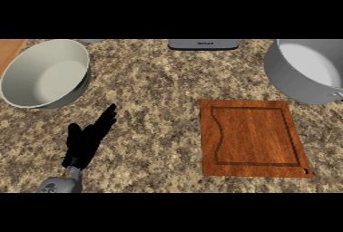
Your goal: Pick the sweet potato from the cutting board and place it in the pot
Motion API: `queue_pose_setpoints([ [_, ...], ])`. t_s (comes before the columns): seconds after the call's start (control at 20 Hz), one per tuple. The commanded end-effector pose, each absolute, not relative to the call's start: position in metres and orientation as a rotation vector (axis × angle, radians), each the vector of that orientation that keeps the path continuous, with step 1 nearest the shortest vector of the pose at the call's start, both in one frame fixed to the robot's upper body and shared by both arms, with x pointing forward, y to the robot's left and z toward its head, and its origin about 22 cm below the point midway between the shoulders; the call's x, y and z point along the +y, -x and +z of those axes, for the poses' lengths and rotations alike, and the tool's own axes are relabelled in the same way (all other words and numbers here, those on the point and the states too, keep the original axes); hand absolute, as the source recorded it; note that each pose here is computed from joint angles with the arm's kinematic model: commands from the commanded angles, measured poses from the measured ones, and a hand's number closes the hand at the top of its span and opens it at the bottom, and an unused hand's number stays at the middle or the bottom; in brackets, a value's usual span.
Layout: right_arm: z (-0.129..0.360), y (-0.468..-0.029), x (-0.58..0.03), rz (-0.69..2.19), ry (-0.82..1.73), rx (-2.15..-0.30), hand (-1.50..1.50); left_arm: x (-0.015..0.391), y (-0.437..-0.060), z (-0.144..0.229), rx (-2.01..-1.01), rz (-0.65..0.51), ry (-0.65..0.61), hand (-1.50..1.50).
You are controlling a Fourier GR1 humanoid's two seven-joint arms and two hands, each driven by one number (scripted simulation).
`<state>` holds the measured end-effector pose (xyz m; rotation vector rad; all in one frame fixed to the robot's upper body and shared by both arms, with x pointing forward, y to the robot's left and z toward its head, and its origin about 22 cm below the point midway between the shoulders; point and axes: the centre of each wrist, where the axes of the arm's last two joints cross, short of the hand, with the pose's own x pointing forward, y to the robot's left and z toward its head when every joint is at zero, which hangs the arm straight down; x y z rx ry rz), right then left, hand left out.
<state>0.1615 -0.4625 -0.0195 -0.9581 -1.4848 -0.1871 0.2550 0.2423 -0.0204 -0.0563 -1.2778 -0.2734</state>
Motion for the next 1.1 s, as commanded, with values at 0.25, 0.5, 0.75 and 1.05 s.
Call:
queue_pose_setpoints([
  [0.25,0.069,-0.192,-0.465,-0.039,1.180,-1.461,1.50,0.232,-0.257,-0.027,-1.286,-0.276,0.051,0.00],
  [0.5,0.123,-0.219,-0.466,0.014,1.211,-1.397,1.50,0.248,-0.264,-0.021,-1.281,-0.283,0.052,0.00],
  [0.75,0.150,-0.273,-0.437,0.069,1.248,-1.350,1.50,0.246,-0.258,-0.029,-1.274,-0.279,0.067,0.00],
  [1.05,0.202,-0.323,-0.445,0.199,1.236,-1.206,1.50,0.237,-0.258,-0.023,-1.277,-0.307,0.080,0.00],
])
